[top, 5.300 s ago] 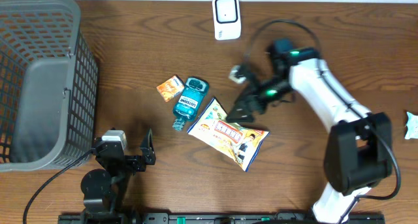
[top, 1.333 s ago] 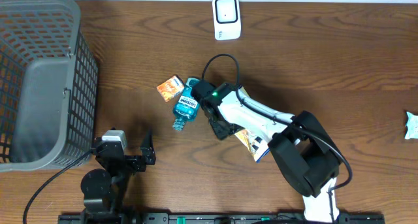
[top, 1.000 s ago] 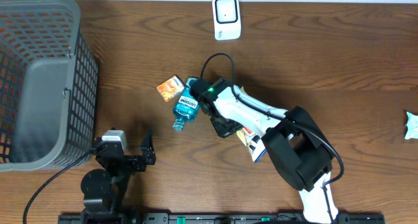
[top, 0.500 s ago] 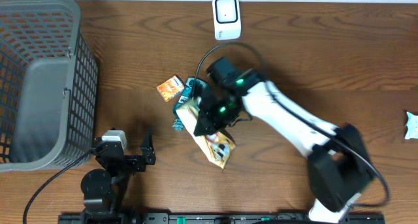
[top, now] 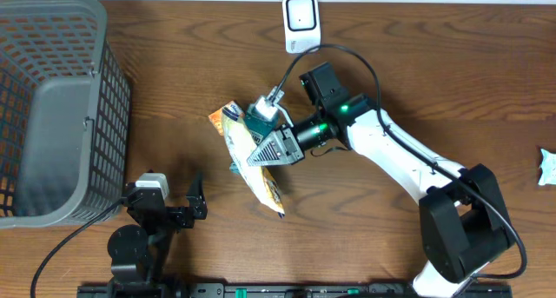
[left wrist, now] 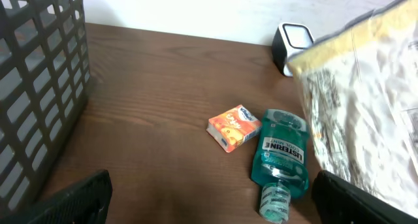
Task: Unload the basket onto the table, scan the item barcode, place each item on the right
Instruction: 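Lift the snack bag upright with the right gripper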
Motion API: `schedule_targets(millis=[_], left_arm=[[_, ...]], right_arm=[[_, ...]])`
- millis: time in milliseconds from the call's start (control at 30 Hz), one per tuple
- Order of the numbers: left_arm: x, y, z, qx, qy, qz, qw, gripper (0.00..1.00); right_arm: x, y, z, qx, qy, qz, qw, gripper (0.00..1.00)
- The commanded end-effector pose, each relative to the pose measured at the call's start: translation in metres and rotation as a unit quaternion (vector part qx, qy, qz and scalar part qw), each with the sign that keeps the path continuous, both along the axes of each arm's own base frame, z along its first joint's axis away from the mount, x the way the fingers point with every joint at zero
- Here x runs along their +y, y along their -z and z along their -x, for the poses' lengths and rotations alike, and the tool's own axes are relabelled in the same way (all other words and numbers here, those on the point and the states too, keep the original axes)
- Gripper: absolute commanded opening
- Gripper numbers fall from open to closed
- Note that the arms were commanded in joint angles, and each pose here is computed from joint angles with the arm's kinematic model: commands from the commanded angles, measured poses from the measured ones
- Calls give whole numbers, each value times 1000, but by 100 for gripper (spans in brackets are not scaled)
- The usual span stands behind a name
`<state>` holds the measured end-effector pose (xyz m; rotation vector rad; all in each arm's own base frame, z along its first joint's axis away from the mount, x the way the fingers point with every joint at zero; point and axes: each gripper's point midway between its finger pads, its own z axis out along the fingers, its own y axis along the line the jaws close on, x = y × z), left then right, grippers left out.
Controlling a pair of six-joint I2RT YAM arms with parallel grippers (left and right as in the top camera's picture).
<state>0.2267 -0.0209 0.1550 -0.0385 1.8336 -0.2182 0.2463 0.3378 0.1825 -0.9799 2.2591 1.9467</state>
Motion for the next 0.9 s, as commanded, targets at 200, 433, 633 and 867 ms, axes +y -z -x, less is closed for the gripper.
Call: schedule_targets(millis=[200,433,633,867], left_arm=[[0,-7,1,-10,3,-9,1000,98],[0,-7,1,-10,4,-9,1000,98],[0,-7,1,-10,4,-9,1000,98],[0,-7,1,-10,4,-9,1000,98]], right_arm=[[-43,27,-31,117,80,4,990,1],[-55,39,-43,108,111,17,988,1],[-55,-1,-29,81,37,-89,992,1],[-57,-11,-28,129,45,-70,988,1]])
